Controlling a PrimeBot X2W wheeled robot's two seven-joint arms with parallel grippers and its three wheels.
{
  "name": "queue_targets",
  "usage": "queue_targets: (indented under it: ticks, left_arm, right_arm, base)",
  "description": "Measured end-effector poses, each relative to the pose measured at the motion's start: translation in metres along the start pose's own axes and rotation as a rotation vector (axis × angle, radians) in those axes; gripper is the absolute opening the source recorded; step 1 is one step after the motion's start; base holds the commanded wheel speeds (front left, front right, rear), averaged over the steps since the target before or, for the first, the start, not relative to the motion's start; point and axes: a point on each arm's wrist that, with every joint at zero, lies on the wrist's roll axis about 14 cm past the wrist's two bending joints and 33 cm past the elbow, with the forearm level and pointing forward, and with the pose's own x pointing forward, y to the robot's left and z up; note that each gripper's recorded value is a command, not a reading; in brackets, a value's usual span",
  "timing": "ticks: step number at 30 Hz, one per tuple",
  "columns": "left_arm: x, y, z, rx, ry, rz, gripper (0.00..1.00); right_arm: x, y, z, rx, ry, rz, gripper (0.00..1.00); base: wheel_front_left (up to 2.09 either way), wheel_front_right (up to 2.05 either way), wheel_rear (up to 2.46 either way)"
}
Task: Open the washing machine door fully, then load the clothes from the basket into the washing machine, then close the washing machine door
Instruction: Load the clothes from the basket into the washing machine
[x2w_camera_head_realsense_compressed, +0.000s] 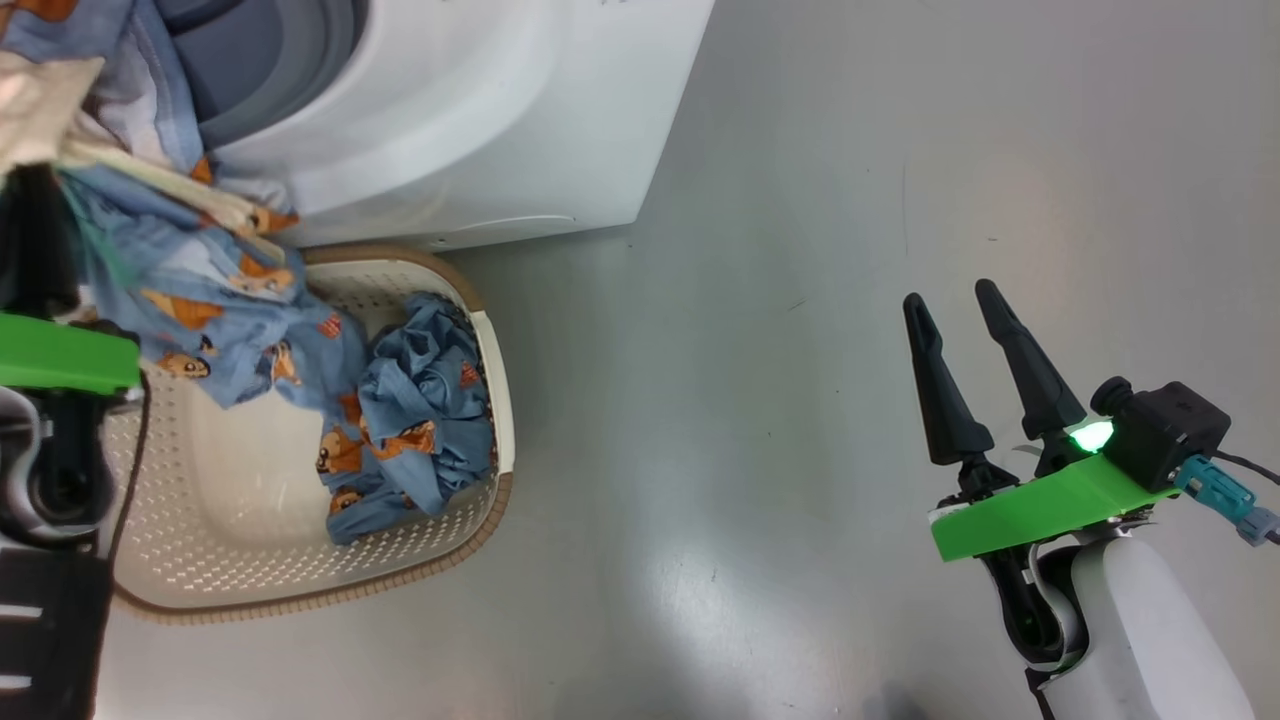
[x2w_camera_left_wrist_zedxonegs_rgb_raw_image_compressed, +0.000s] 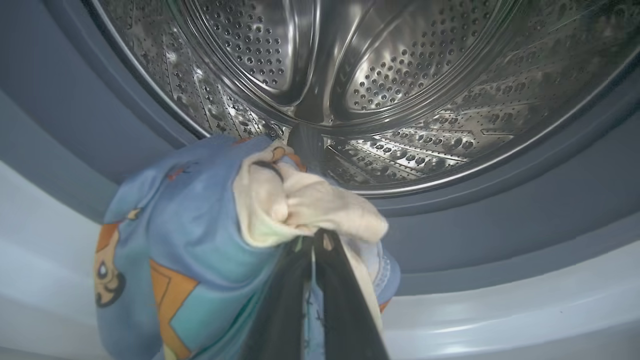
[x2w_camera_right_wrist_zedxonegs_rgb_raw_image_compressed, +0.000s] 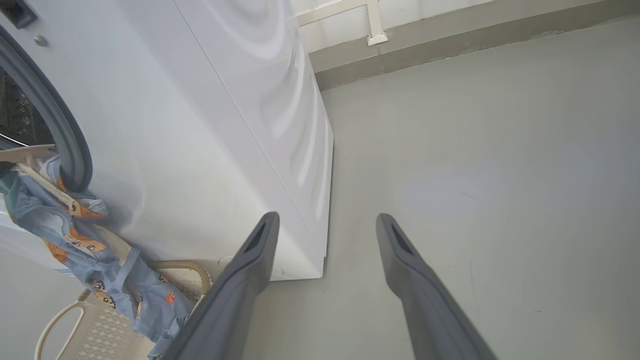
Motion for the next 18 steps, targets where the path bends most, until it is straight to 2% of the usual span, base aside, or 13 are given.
queue_targets:
  ticks: [12,18]
  left_arm:
    - [0.023,-0.025,0.045,0.095,-0.113,-0.096,0.0]
    - [0.047,-0.028,0.042,0.129,-0.074,-0.104,0.0]
  right_arm:
    - [-0.003,-0.001,0.001,0.007,-0.002,-0.013,1.0]
    - [-0.008,-0.005,0.003,0.009,-0.005,-0.032,1.0]
  base:
    - [0.0,0.0,0.0]
    - [0.0,0.0,0.0]
